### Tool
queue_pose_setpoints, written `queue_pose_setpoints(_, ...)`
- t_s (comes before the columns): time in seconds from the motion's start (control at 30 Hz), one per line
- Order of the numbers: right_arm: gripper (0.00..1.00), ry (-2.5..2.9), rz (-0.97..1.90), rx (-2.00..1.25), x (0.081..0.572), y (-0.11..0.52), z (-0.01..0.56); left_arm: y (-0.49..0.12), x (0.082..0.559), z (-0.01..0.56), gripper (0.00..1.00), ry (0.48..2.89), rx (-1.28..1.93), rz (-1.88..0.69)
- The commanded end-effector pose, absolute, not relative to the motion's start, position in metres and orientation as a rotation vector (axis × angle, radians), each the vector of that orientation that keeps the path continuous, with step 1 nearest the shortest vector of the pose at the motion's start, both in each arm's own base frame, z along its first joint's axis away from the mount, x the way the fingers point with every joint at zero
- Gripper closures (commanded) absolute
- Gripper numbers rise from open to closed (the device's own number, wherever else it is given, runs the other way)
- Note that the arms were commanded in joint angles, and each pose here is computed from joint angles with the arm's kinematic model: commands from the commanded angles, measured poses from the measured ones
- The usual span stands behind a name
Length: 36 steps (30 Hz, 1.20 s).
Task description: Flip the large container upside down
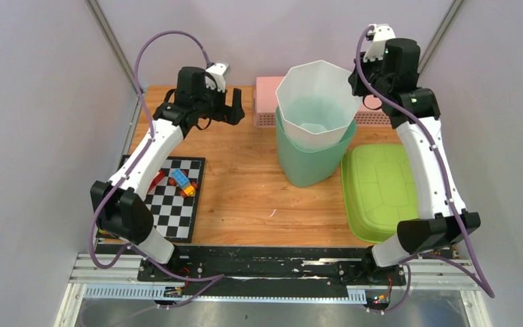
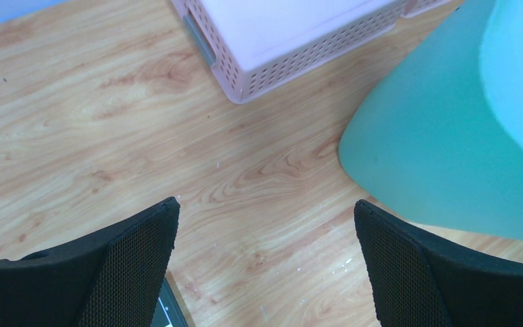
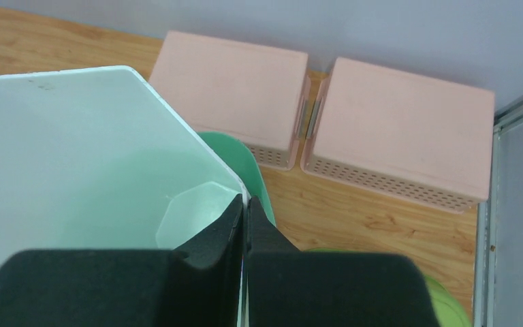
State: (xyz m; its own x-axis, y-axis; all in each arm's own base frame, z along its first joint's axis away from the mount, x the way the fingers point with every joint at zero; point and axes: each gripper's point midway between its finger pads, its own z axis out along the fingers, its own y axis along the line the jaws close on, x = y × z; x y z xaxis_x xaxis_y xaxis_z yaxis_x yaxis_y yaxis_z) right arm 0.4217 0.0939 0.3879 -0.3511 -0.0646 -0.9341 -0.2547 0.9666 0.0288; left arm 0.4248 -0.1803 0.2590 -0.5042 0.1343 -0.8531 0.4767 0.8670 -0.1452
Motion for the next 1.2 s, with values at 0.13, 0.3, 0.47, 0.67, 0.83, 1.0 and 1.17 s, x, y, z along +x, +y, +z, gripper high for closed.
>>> queue_pose_setpoints(0.13,0.98,1.610,0.272,-0.201,0.370,0.090,0.507,-0.176,0.414,0.318,0.00,1.953,0.435,-0.486)
queue_pose_setpoints(0.3,0.98,1.531,0.325,-0.217,0.348,0.095,0.532,-0.171,0.410,0.341,0.00,1.894,0.417,-0.483)
queue_pose_setpoints(0.47,0.98,1.454,0.407,-0.241,0.325,0.104,0.556,-0.161,0.409,0.361,0.00,1.849,0.386,-0.459)
queue_pose_setpoints(0.67,0.98,1.388,0.516,-0.289,0.298,0.118,0.582,-0.139,0.410,0.377,0.00,1.809,0.319,-0.395)
queue_pose_setpoints(0.83,0.98,1.338,0.559,-0.314,0.279,0.123,0.604,-0.130,0.411,0.377,0.00,1.807,0.284,-0.379)
queue_pose_setpoints(1.0,0.98,1.303,0.598,-0.339,0.263,0.127,0.618,-0.126,0.411,0.371,0.00,1.816,0.275,-0.369)
queue_pose_setpoints(1.17,0.98,1.281,0.684,-0.385,0.248,0.139,0.625,-0.117,0.412,0.371,0.00,1.814,0.247,-0.339)
